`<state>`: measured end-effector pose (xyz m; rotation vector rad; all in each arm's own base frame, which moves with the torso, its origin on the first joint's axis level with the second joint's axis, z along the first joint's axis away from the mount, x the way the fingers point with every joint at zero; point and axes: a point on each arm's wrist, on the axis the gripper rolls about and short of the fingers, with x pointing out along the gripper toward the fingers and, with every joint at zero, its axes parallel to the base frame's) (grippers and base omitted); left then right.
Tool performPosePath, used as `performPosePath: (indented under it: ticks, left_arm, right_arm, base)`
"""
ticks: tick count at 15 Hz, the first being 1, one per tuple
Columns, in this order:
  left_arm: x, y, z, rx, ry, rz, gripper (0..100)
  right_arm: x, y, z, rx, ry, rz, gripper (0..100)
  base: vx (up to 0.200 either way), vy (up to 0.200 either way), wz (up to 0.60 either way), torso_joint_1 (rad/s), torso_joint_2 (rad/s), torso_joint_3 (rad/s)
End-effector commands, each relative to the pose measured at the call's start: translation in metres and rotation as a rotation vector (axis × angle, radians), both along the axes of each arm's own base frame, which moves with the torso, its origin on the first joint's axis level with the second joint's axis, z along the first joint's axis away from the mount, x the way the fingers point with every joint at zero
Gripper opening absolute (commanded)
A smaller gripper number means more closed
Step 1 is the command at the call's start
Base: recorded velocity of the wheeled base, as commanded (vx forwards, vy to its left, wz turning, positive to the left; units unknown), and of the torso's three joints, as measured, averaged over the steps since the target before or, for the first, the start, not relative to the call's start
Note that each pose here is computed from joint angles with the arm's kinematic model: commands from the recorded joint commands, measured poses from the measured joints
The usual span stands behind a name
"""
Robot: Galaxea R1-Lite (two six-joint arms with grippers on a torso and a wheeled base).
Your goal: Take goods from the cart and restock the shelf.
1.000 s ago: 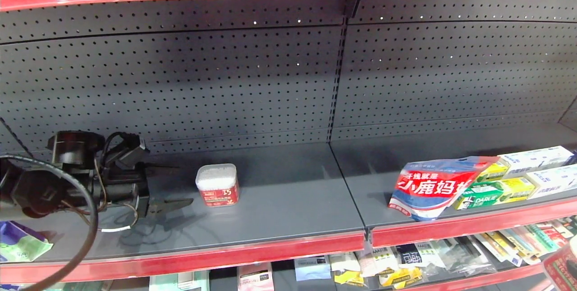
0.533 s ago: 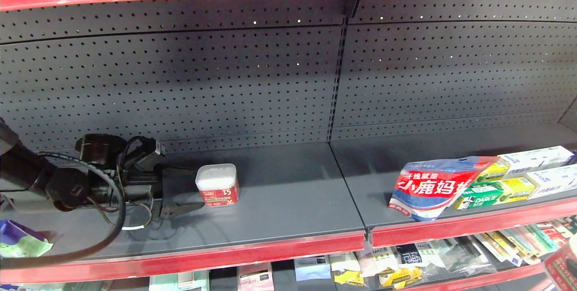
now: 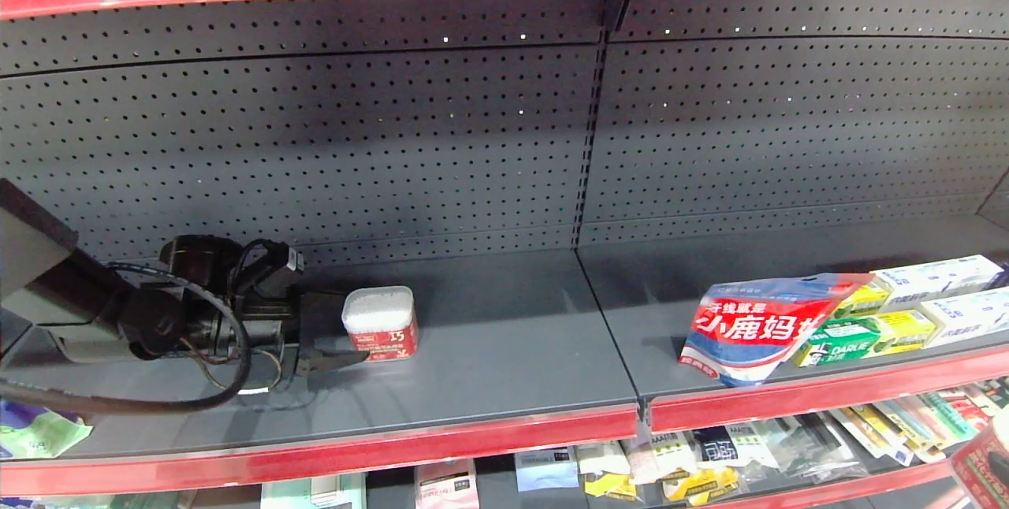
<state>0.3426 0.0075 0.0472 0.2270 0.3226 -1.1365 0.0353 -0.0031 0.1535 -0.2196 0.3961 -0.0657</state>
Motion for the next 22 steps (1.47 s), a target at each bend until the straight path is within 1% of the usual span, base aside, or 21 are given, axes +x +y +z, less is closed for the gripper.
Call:
performPosePath:
  ticks: [1, 2, 4, 7, 9, 14, 16, 18, 22]
  left_arm:
    - [0.004, -0.001, -0.009, -0.001, 0.01, -0.008, 100]
    - [0.01, 0.0, -0.012, 0.004, -0.01, -0.018, 100]
    - [0.022, -0.001, -0.016, -0.011, -0.063, -0.067, 100]
    - [0.023, -0.01, -0.02, -0.017, -0.053, -0.092, 100]
    - [0.024, -0.018, -0.027, -0.026, -0.035, -0.12, 100]
    - [0.037, -0.026, -0.03, -0.029, -0.058, -0.145, 100]
    - [0.038, -0.027, -0.03, -0.029, -0.058, -0.147, 100]
    - [0.044, -0.034, -0.029, -0.029, -0.075, -0.164, 100]
    - [0.045, -0.042, -0.033, -0.03, -0.067, -0.182, 100]
  right_arm:
    - [0.001, 0.0, 0.0, -0.005, 0.008, 0.002, 0]
    - [0.001, 0.0, 0.0, -0.006, 0.008, 0.002, 0]
    - [0.001, 0.0, -0.002, -0.011, 0.013, 0.005, 0]
    - [0.002, 0.0, -0.001, -0.011, 0.013, 0.005, 0]
    - [0.003, 0.0, -0.001, -0.013, 0.018, 0.004, 0]
    - [0.003, 0.0, -0.001, -0.013, 0.019, 0.004, 0]
    - [0.003, 0.0, -0.001, -0.013, 0.019, 0.004, 0]
    - [0.004, 0.0, -0.001, -0.013, 0.026, 0.004, 0]
    - [0.005, 0.0, -0.001, -0.012, 0.032, 0.005, 0]
  base:
    - [0.0, 0.0, 0.0, 0.0, 0.0, 0.0]
    - [0.0, 0.0, 0.0, 0.0, 0.0, 0.0]
    - [0.0, 0.0, 0.0, 0.0, 0.0, 0.0]
    - [0.0, 0.0, 0.0, 0.0, 0.0, 0.0]
    - [0.0, 0.0, 0.0, 0.0, 0.0, 0.0]
    - [0.0, 0.0, 0.0, 0.0, 0.0, 0.0]
    - [0.0, 0.0, 0.0, 0.0, 0.0, 0.0]
    - [0.0, 0.0, 0.0, 0.0, 0.0, 0.0]
    - [0.0, 0.0, 0.0, 0.0, 0.0, 0.0]
